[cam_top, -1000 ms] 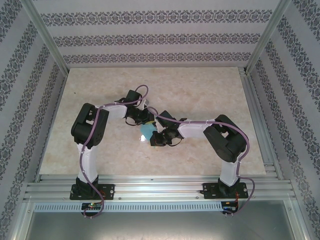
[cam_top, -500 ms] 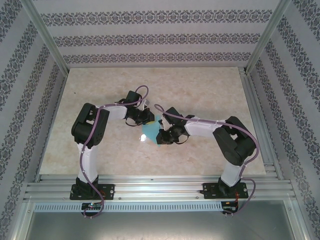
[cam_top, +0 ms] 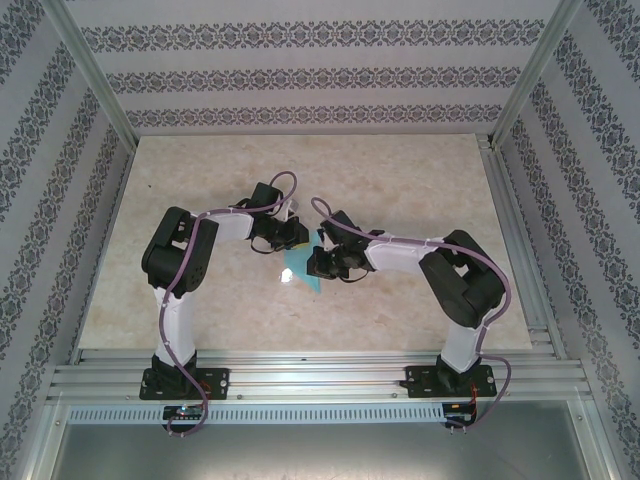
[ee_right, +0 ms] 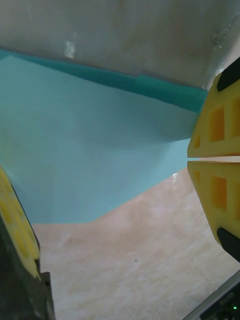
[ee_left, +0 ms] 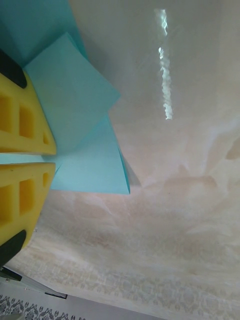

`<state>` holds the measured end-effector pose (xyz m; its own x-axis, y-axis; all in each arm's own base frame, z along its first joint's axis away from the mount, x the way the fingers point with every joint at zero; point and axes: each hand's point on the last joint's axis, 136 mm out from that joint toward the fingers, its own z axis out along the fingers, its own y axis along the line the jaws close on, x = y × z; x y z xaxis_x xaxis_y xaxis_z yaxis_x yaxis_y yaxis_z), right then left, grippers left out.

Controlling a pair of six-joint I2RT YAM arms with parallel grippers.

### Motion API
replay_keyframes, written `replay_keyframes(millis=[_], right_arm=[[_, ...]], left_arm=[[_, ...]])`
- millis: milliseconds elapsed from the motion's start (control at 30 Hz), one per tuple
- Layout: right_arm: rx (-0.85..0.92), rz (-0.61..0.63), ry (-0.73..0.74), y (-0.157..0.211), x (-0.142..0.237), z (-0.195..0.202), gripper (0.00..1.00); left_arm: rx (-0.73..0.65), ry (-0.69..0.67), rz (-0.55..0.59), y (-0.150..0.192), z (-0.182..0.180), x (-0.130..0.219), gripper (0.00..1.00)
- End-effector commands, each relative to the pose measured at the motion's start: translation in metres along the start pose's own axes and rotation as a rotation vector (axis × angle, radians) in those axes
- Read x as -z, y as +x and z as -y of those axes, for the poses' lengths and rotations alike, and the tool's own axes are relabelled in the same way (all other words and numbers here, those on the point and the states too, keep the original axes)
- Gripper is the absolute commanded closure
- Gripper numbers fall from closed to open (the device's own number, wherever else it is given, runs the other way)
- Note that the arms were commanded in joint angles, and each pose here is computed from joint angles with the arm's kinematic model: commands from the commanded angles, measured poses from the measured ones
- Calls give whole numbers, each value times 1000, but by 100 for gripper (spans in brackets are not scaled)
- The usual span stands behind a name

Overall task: Fold a paper plane with a square sheet of paper (fold left side to right side)
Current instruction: Fourth fold the wing at the center of the table.

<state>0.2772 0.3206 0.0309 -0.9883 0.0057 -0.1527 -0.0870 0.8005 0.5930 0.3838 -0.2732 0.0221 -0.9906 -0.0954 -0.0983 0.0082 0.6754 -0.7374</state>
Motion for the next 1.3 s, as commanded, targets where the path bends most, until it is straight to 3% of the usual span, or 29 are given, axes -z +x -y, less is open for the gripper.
replay_keyframes(millis=[0, 167, 367, 700, 1267], right_arm=[[-91, 85, -18, -19, -2, -8, 89], [-196, 90, 6, -17, -7, -7, 88], [-364, 187, -5, -21, -11, -6, 88], [-401, 220, 105, -26, -22, 5, 89], [-450, 144, 102, 27, -16, 40, 88]], left_arm=[[23, -121, 7, 6, -36, -7, 88], [35, -132, 8, 7, -39, -7, 88], [72, -147, 7, 8, -43, -9, 88], [80, -153, -6, 8, -48, -14, 88], [83, -210, -12, 7, -59, -14, 88]])
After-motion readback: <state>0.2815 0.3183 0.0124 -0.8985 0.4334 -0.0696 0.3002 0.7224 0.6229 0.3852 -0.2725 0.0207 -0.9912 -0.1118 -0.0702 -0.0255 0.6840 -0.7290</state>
